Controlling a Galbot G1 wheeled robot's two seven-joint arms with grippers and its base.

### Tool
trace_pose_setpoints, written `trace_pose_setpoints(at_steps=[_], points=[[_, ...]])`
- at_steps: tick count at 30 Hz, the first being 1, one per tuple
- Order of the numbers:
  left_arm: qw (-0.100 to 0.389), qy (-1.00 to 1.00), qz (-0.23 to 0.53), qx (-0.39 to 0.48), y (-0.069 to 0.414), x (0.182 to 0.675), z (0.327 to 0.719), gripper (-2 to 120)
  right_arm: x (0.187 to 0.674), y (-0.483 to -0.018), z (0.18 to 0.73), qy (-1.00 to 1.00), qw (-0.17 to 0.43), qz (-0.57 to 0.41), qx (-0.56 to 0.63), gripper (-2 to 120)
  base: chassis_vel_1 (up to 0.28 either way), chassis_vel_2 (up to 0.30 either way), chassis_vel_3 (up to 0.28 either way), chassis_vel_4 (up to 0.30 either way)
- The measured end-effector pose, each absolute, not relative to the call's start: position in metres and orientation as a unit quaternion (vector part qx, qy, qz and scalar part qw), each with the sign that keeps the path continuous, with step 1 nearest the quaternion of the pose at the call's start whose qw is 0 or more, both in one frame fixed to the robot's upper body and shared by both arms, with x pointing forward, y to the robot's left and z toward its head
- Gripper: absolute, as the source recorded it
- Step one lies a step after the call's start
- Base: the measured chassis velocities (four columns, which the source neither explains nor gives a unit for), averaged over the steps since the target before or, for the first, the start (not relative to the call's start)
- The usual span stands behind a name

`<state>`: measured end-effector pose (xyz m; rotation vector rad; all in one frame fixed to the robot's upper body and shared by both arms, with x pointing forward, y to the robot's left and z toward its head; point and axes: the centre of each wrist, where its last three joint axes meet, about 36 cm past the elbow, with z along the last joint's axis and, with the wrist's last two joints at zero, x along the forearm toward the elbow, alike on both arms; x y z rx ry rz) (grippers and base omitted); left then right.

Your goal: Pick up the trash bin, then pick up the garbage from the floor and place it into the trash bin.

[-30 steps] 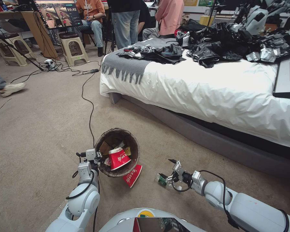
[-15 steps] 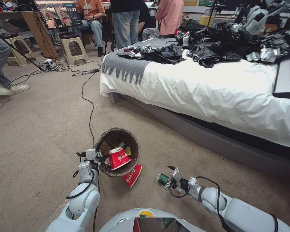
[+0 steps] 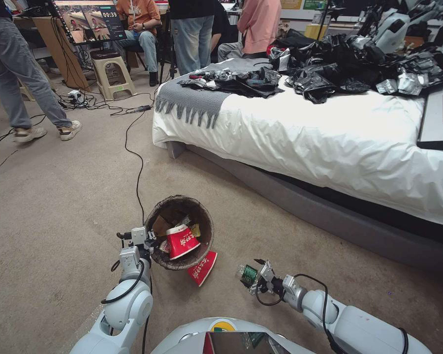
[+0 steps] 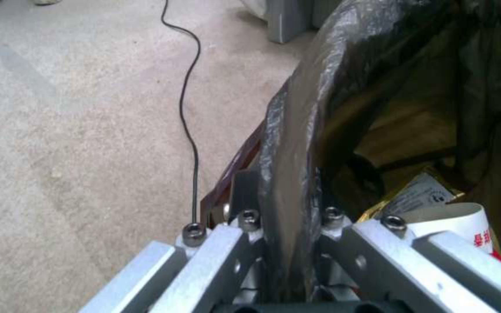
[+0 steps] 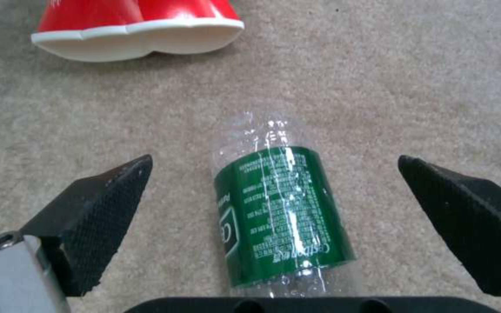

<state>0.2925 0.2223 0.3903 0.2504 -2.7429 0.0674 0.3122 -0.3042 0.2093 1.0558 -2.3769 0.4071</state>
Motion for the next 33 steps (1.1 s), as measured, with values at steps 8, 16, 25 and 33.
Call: trace_pose_setpoints(at_steps=[8,16,25,33], points=[[0.191,-0.977,0.024,0.089,0.222,0.293,0.391,0,0.315,-0.303,0.200,-0.873,0.253,0.153,0.387,100,0.000,0.000,0.000,0.000],[0.190,-0.977,0.024,0.088,0.223,0.294,0.391,0,0.316,-0.301,0.189,-0.871,0.259,0.155,0.387,100,0.000,0.000,0.000,0.000],[0.189,-0.978,0.025,0.088,0.223,0.295,0.392,0,0.317,-0.300,0.178,-0.868,0.267,0.160,0.386,100,0.000,0.000,0.000,0.000],[0.189,-0.978,0.025,0.088,0.223,0.296,0.392,0,0.317,-0.302,0.169,-0.867,0.273,0.163,0.383,100,0.000,0.000,0.000,0.000]])
